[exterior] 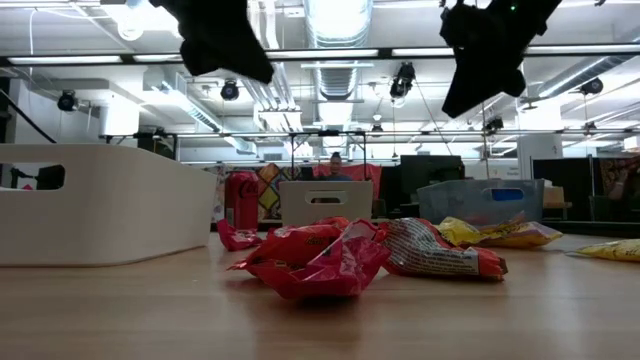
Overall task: Sort candy
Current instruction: Put the red candy into the white bin
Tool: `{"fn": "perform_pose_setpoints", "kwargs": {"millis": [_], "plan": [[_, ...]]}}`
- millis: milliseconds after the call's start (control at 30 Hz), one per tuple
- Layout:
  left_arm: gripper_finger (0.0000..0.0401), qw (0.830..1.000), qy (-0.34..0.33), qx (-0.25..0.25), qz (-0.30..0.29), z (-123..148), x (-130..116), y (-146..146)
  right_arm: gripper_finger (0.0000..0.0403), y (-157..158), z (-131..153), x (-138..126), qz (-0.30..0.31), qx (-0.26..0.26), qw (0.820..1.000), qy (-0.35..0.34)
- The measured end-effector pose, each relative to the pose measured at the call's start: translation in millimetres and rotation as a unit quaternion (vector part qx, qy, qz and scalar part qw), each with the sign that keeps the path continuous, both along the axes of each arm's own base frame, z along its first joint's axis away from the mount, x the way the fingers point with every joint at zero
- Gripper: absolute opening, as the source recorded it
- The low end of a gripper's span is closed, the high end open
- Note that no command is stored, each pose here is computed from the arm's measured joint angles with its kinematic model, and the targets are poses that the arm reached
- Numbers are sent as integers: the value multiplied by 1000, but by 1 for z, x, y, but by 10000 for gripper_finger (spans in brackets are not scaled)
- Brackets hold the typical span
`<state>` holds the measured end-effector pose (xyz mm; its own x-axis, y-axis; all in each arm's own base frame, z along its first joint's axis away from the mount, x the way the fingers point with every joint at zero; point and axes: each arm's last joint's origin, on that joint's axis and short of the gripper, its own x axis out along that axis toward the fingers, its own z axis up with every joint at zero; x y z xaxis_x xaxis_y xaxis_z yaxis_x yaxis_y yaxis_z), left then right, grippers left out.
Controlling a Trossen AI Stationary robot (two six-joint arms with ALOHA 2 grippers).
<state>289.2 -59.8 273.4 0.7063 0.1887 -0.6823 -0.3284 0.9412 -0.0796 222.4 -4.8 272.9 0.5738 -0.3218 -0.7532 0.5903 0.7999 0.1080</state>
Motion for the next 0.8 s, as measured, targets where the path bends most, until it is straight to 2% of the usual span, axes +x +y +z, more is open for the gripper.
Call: {"fn": "perform_pose_setpoints", "kwargs": {"millis": [200,433,533,667,800], "plan": [[44,996,84,5,18,-12,30,-3,84,15,-5,8,33,-1,999,-2],[43,985,171,24,6,-40,60,-9,88,21,-10,11,43,-2,999,11],[43,982,187,19,19,-50,67,-9,88,21,-10,12,43,-2,999,12],[43,982,170,-7,85,-60,76,-7,83,21,-11,12,43,-2,999,14],[43,977,172,-24,124,-69,78,-5,83,21,-11,11,44,-2,999,15]]}}
